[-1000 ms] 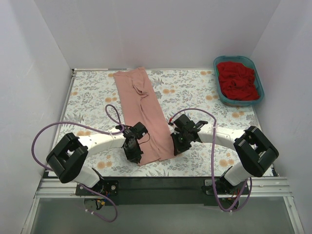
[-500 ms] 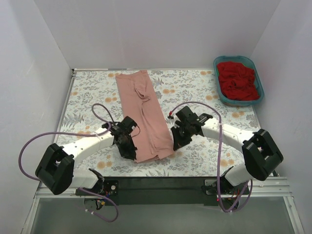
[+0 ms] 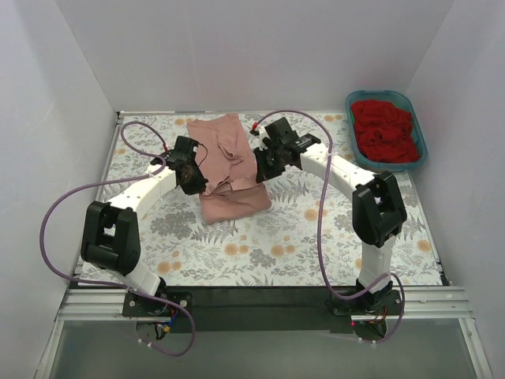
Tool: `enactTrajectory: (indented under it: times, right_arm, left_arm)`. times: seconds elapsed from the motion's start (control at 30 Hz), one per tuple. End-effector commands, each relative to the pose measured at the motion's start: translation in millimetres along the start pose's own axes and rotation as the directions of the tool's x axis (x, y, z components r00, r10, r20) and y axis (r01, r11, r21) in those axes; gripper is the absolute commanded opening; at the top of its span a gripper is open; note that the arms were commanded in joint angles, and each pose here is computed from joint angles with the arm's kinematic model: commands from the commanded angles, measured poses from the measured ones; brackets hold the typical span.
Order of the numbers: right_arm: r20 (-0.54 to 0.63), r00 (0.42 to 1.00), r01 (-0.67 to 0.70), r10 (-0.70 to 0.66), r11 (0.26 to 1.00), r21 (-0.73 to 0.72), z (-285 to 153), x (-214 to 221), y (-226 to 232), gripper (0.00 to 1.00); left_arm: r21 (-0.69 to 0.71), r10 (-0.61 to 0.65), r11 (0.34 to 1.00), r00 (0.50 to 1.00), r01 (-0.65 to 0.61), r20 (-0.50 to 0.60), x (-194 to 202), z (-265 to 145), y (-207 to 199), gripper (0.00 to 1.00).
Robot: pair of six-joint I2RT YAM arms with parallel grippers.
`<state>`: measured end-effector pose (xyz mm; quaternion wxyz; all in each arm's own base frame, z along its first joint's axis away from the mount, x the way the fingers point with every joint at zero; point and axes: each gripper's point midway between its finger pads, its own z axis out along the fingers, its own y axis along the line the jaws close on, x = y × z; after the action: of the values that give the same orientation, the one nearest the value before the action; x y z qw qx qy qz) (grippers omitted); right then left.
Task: Fold and stack the t-shirts
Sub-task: Fold the tshirt
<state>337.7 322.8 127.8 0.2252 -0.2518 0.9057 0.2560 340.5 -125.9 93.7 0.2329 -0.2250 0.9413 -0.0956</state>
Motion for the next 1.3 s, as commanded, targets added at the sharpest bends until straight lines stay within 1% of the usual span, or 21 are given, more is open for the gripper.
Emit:
enactTrajectory:
  times: [0.0,0.03,0.2,0.23,0.43,0.67,0.83,1.27]
  right_arm:
    - [0.066,0.996,0.052,-0.055,0.997,0.051,6,-31,-15,0.01]
    - [0.089,0.994,0.053,-0.058,0.997,0.056,8,-39,-19,0.01]
    - [0.127,0.99,0.055,-0.063,0.997,0.062,23,-54,-34,0.01]
    - [0.144,0.988,0.054,-0.063,0.997,0.063,26,-59,-42,0.01]
    - [0.149,0.987,0.05,-0.056,0.998,0.046,38,-60,-50,0.01]
    - [0.172,0.984,0.042,-0.05,0.998,0.049,50,-65,-58,0.01]
    - [0.184,0.982,0.042,-0.051,0.998,0.052,59,-68,-62,0.01]
    - [0.22,0.975,0.023,-0.038,0.997,0.068,67,-76,-73,0.01]
  left_arm:
    - [-0.003,0.03,1.0,0.987,-0.03,0.16,-46,12,-2,0.0]
    - [0.013,0.036,0.999,0.98,-0.039,0.194,-55,14,-7,0.0]
    - [-0.013,0.063,0.998,0.964,-0.062,0.257,-75,26,-7,0.0]
    - [-0.005,0.062,0.998,0.957,-0.063,0.285,-85,30,-9,0.0]
    - [0.009,0.073,0.997,0.953,-0.079,0.296,-90,37,-15,0.0]
    - [0.007,0.024,1.0,0.949,-0.027,0.313,-94,51,-12,0.0]
    - [-0.023,-0.013,1.0,0.951,0.021,0.308,-93,63,-1,0.0]
    - [-0.004,-0.032,0.999,0.937,0.036,0.347,-102,70,-3,0.0]
